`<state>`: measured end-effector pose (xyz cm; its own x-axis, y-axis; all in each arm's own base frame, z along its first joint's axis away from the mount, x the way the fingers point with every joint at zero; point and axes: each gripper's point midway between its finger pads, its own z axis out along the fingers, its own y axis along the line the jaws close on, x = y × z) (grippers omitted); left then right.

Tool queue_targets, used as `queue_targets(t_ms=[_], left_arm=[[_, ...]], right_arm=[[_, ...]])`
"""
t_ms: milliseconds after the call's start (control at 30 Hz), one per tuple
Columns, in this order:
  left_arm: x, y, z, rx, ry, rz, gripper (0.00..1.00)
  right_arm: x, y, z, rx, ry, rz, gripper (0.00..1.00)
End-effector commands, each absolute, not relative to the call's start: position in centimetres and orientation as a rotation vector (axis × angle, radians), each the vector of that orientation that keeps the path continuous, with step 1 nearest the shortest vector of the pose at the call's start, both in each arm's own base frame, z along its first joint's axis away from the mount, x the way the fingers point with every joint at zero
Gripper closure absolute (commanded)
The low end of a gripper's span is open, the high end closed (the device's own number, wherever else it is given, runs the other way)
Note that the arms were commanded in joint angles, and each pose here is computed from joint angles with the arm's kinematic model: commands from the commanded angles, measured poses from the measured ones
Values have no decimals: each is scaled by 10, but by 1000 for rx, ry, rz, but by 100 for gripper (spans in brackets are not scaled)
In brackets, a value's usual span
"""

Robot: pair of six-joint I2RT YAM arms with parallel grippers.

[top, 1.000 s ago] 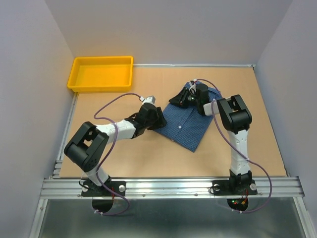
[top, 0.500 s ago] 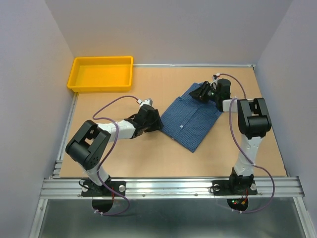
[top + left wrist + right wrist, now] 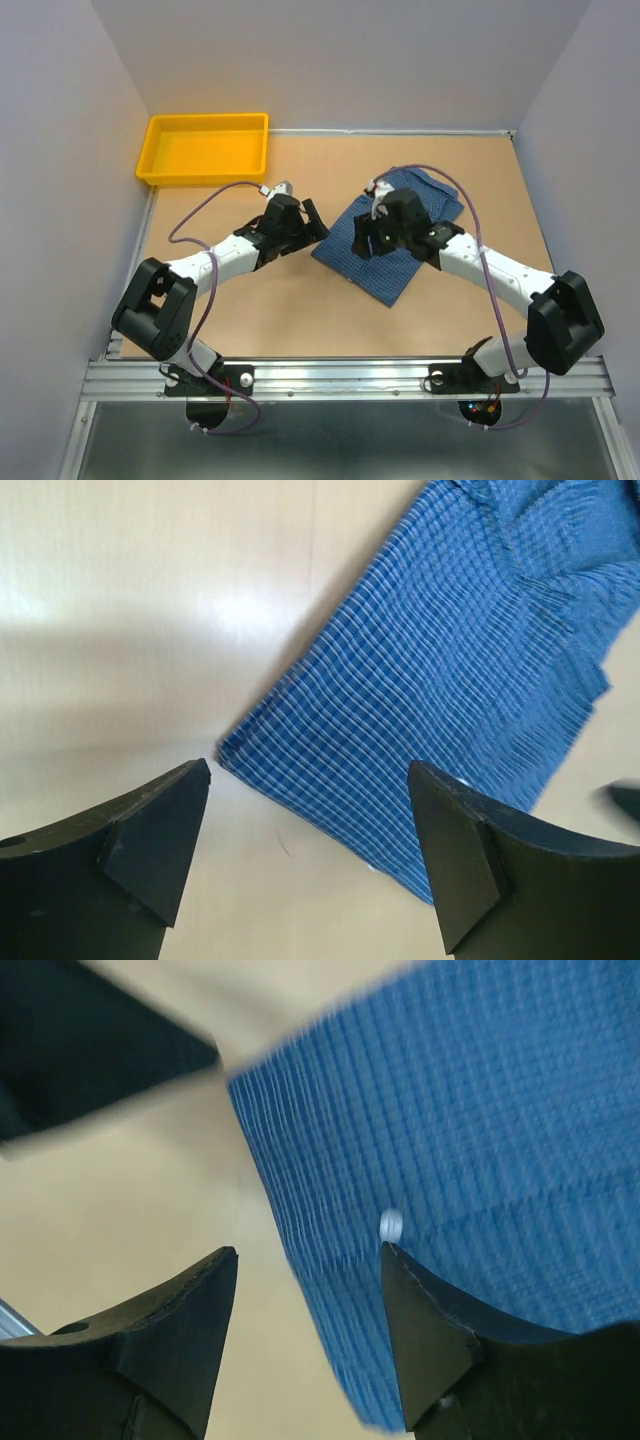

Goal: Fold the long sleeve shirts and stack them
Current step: Fold the shirt

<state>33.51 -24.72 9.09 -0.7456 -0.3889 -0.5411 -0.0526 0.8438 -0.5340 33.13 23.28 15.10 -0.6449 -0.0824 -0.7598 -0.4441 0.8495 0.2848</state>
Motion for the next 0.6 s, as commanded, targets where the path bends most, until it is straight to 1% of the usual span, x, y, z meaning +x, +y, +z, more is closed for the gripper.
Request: queue_targets(t_ms=[0,100,133,200,333,467,567], left_arm=[[305,-242,97,-403,2381,-742,5],[295,-236,102,-428,2375,-756,4],[289,-231,96,-436,2385,-743,4],[284,-227,102,-448,2361,-755,3],[274,-218,100,-466,2353,-754,3],[269,-214,99,-469,2347,-755,4],[267,-214,97,-479,2353,-756,4]], right_arm=[[254,192,92,-546,2488,166,35],[229,184,79,-584,2521,16,35],[219,193,78,-639,2494,-22,35],[214,197,76,-660,2490,-109,34],[215,191,57,-665,2540,-279,34],[212,188,42,-707,2550,-352,35],[215,183,37,-730,2530,-445,40]])
